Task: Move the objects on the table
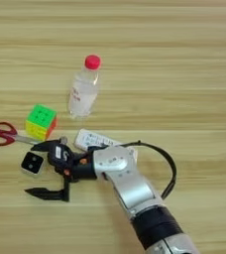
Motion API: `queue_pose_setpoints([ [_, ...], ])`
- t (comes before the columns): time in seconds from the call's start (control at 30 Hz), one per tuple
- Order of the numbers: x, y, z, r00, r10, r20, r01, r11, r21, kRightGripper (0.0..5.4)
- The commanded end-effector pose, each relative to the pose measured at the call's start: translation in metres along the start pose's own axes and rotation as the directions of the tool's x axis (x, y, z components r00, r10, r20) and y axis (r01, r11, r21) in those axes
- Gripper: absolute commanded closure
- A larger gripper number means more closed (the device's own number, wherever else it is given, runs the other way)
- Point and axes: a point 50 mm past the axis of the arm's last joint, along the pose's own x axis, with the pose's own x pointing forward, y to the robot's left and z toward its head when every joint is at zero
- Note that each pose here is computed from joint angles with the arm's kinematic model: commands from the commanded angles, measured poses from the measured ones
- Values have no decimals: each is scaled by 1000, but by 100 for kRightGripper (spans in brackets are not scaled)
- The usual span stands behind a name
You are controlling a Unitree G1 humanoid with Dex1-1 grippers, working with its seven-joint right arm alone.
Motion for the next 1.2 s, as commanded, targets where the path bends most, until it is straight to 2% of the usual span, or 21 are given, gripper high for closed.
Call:
queue_pose_setpoints([
  [0.03, -3, -19, 16, 998, -60, 11, 60, 996, -65, 27],
  [0.43, -4, -15, 12, 1000, -8, -2, 8, 999, -33, 142],
  [0.8, -5, -14, 12, 1000, 2, -2, -2, 1000, -31, 274],
  [0.97, -9, -14, 13, 1000, 6, 6, -5, 999, -34, 292],
  [1.2, -32, -13, 18, 1000, 8, 29, -7, 999, -38, 293],
])
